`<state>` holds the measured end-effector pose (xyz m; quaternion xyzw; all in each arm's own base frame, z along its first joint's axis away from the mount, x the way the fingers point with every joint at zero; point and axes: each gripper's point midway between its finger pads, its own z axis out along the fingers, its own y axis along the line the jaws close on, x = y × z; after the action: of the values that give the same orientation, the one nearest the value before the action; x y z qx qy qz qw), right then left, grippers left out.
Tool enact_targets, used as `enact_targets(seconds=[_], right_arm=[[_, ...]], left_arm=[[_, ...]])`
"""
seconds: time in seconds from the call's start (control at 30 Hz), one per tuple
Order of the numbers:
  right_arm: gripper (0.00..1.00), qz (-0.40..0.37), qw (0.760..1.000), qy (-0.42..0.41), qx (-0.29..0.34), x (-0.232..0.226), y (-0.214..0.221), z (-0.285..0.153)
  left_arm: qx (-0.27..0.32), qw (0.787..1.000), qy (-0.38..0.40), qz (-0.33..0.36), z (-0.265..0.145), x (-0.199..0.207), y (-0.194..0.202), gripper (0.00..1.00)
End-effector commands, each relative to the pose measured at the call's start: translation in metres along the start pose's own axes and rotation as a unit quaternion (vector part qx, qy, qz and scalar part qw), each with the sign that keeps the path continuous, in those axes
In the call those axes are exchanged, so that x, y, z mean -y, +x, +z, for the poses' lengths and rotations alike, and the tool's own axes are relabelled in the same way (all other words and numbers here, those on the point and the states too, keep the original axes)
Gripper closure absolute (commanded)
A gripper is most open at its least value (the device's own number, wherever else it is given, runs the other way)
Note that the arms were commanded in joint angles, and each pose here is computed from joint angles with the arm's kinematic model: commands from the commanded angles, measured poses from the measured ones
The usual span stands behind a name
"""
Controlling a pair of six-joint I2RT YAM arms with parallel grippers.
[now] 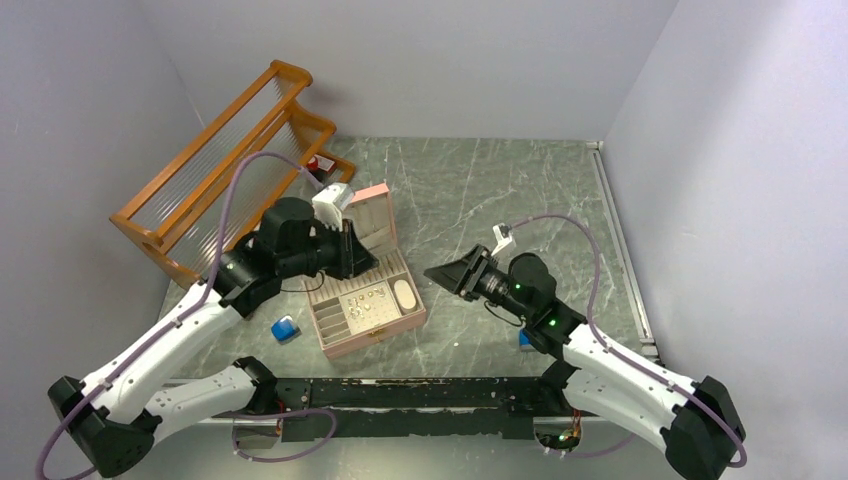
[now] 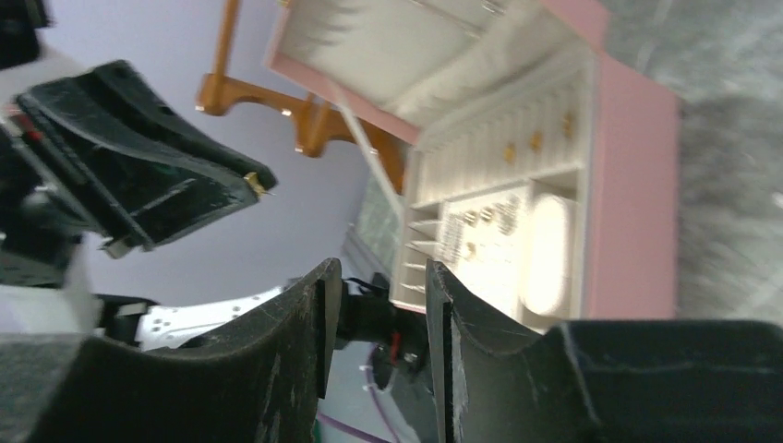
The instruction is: Organize the mixed jewelry
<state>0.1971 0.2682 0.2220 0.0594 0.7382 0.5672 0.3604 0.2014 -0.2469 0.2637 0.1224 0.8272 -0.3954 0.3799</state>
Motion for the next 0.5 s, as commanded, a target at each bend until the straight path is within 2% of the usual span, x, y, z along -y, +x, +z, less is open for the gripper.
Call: enact_targets(seconds=[0.0,0.17,0.27,0.47], right_arm=[[0.58,0.003,0.998,0.062,0.002,0.051,0.016,-0.006],[0.58,-0.002,0.995,0.099,0.010,0.089,0.030,-0.006],[0.58,-0.010,0.996,0.084,0.015,0.095,0.035,-0.007],[0.58,-0.032,0.997,0.067,0.011,0.107,0.052,-0.015]], left_arm=[[-0.114,0.985,-0.108,0.065,-0.015,-0.050,0.043,0.90],[-0.146,0.971,-0.169,0.083,-0.005,-0.073,0.053,0.90],[-0.168,0.960,-0.203,0.099,0.001,-0.082,0.062,0.90],[-0.207,0.950,-0.205,0.114,0.023,-0.077,0.080,0.90]])
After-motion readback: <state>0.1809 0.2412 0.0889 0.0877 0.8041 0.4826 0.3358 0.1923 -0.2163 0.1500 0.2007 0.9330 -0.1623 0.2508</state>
